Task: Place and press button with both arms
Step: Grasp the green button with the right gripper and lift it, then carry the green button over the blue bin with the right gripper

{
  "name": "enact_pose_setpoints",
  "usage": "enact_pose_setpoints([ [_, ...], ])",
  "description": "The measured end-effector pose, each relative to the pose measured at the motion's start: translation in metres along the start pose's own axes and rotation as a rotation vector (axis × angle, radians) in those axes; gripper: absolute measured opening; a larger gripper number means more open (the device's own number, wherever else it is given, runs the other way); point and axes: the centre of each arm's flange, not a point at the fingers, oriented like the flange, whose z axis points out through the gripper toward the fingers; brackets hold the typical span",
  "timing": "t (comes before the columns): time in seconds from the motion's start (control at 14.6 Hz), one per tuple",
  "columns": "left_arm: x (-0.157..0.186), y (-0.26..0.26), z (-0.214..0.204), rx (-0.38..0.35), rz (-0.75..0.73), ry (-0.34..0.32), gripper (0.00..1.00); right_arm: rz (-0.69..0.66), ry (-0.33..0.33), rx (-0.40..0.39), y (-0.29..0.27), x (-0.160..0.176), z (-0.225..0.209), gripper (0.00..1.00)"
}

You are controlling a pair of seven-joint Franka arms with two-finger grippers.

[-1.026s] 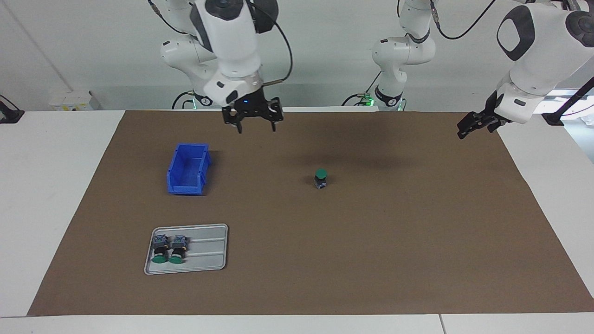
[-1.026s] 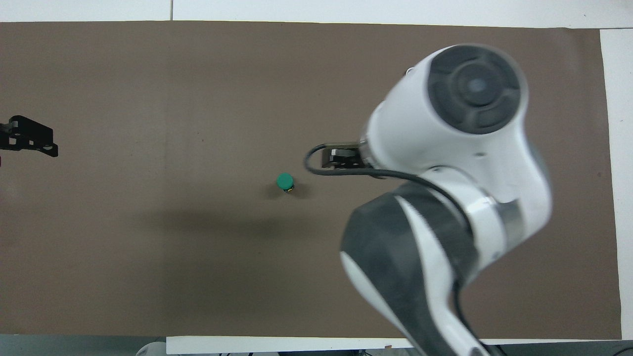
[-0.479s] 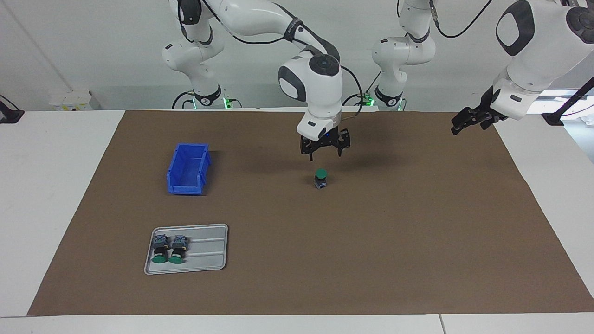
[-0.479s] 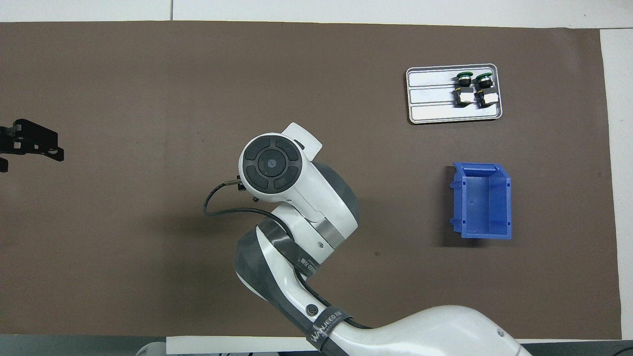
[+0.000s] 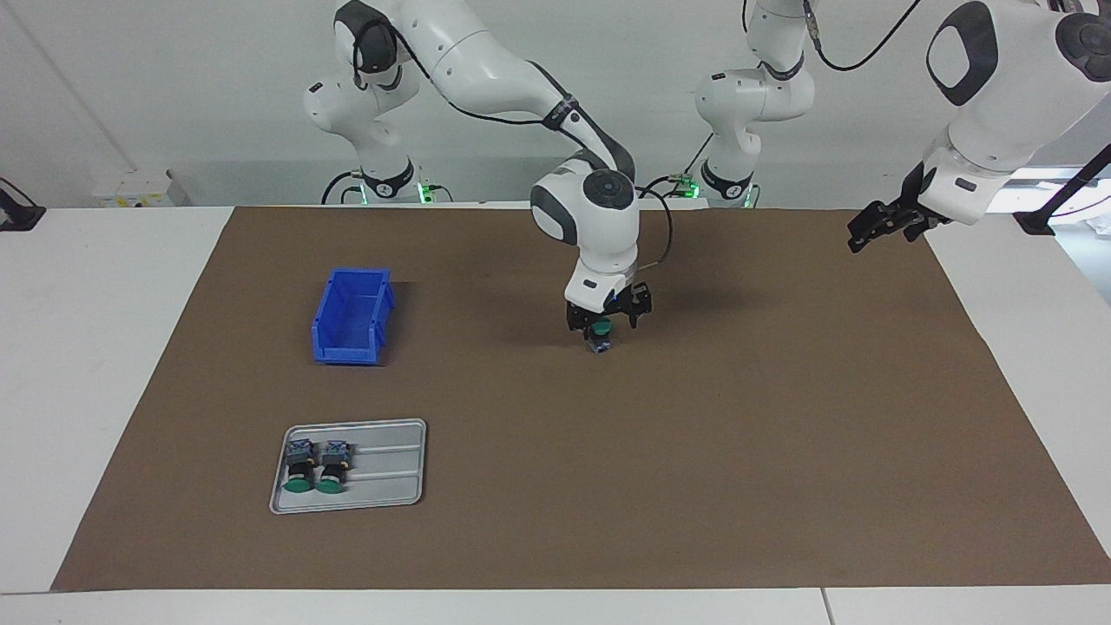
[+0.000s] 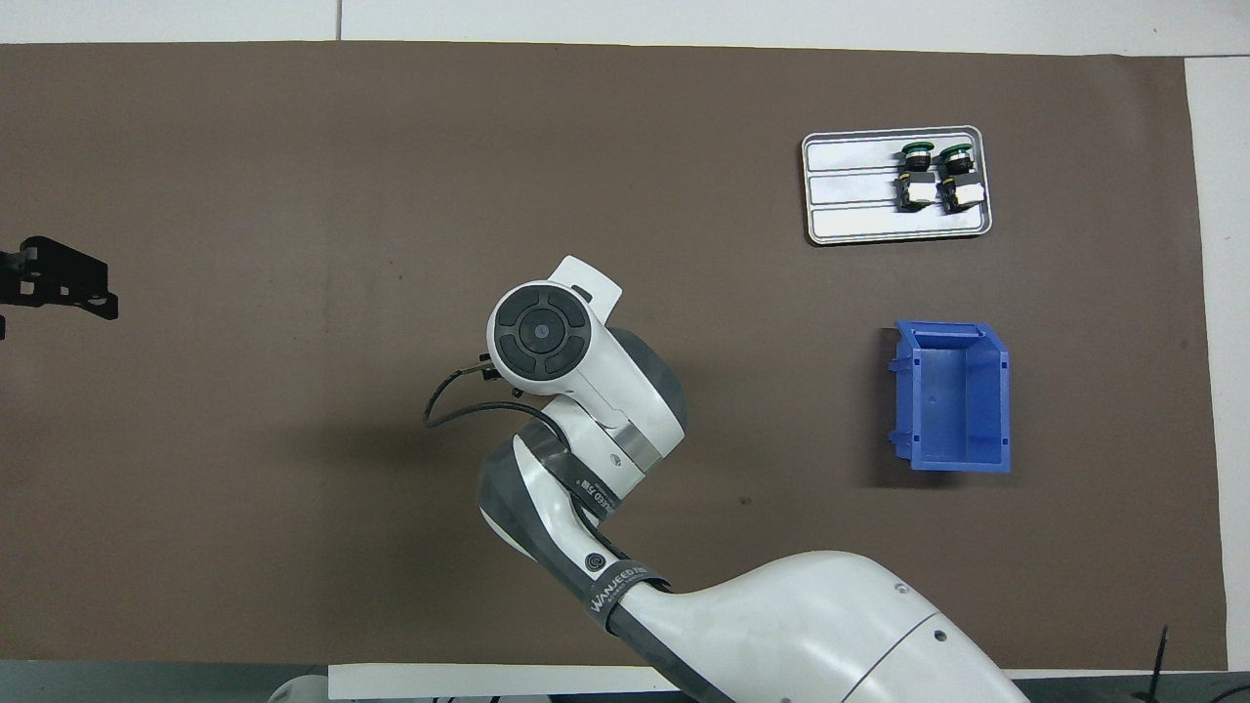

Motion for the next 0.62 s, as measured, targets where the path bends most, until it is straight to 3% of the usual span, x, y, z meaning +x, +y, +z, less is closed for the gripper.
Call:
enact_pose_setpoints([
  [0.14,0.000,-0.002,0.000,0.000,-0.003,0.000,1.00,-0.006,-0.012,-0.007,0.000,-0.003,0.009,0.84],
  [0.41,0.001,-0.011,0.000,-0.002,-0.020,-0.001,1.00,-0.004,-0.059,-0.036,0.005,-0.008,0.014,0.37],
  [0.62,0.001,-0.011,0.000,-0.002,-0.020,-0.001,1.00,0.016,-0.079,-0.056,0.016,0.001,-0.008,0.37],
])
